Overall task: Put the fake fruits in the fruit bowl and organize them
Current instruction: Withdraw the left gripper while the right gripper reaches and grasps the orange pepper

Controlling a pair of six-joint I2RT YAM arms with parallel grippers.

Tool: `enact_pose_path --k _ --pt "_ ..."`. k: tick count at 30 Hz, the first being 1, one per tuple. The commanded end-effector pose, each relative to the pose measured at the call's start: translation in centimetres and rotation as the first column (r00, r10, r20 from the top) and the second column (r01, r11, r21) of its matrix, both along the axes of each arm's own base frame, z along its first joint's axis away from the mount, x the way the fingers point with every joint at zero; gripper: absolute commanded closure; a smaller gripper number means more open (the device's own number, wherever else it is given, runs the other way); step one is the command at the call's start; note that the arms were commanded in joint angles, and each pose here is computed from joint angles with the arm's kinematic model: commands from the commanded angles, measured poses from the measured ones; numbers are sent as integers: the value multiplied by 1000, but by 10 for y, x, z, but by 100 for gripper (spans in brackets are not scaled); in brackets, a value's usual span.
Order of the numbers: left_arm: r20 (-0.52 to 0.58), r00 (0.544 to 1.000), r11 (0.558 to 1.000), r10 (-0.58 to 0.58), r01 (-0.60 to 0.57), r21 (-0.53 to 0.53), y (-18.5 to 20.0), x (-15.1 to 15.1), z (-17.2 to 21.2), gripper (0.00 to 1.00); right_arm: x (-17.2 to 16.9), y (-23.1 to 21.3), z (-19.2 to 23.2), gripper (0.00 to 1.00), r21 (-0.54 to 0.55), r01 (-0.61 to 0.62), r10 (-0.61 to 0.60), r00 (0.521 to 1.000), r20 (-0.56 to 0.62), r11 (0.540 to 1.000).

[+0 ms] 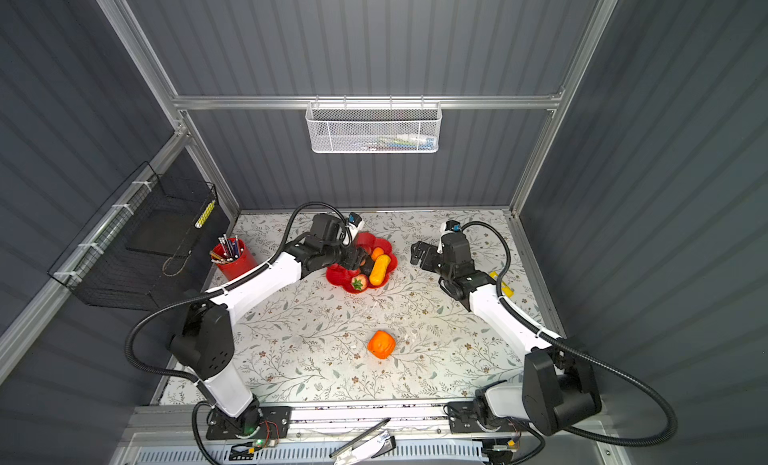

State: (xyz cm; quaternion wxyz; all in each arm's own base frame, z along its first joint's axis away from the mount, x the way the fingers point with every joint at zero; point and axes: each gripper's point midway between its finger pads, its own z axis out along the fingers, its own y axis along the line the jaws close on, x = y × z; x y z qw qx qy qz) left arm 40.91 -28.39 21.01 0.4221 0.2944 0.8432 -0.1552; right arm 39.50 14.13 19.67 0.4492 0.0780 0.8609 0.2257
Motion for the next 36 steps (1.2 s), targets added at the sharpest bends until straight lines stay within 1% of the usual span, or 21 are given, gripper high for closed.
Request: enact_pose_path --k 1,3,5,8,10,14,18,21,23,27,29,33,34,36 --pt "127 989 994 74 -63 -88 12 -2 49 27 -8 6 -12 1 -1 -51 51 997 -63 999" --pt "186 973 987 134 -113 -118 26 -6 67 23 -15 11 -22 1 -3 -86 86 991 -102 996" --pt "233 949 973 211 -182 -142 44 -9 79 19 -25 16 -35 1 -17 -124 120 981 -151 992" --pt "281 906 945 316 -272 -185 72 -19 87 10 -46 30 -51 1 -47 -204 190 959 -212 978" --pt "306 879 927 365 -314 -205 88 -27 87 1 -66 42 -61 1 -66 -271 247 936 -249 960" --pt "304 843 895 444 -400 -197 113 -37 74 0 -108 70 -76 1 -86 -402 358 879 -314 911" --pt "295 804 856 516 -481 -188 135 -46 64 0 -153 91 -91 1 -117 -518 442 811 -384 847" --pt "298 779 834 552 -518 -188 147 -52 60 0 -178 102 -99 1 -143 -573 479 777 -408 807" --pt "300 766 823 568 -537 -188 154 -56 58 0 -196 102 -107 1 -170 -597 477 755 -451 784" --pt "299 759 815 578 -550 -181 160 -61 56 0 -216 106 -118 1 -244 -633 471 735 -488 734" --pt "301 755 812 583 -556 -178 163 -62 56 0 -221 109 -121 1 -282 -647 468 730 -498 709" --pt "303 748 806 591 -564 -181 166 -65 56 0 -218 116 -124 1 -387 -654 452 742 -496 650" --pt "303 746 805 592 -564 -183 167 -66 57 0 -215 118 -124 1 -407 -651 445 747 -493 641" --pt "304 745 804 594 -567 -182 168 -67 57 0 -214 122 -128 1 -428 -658 443 743 -501 620"
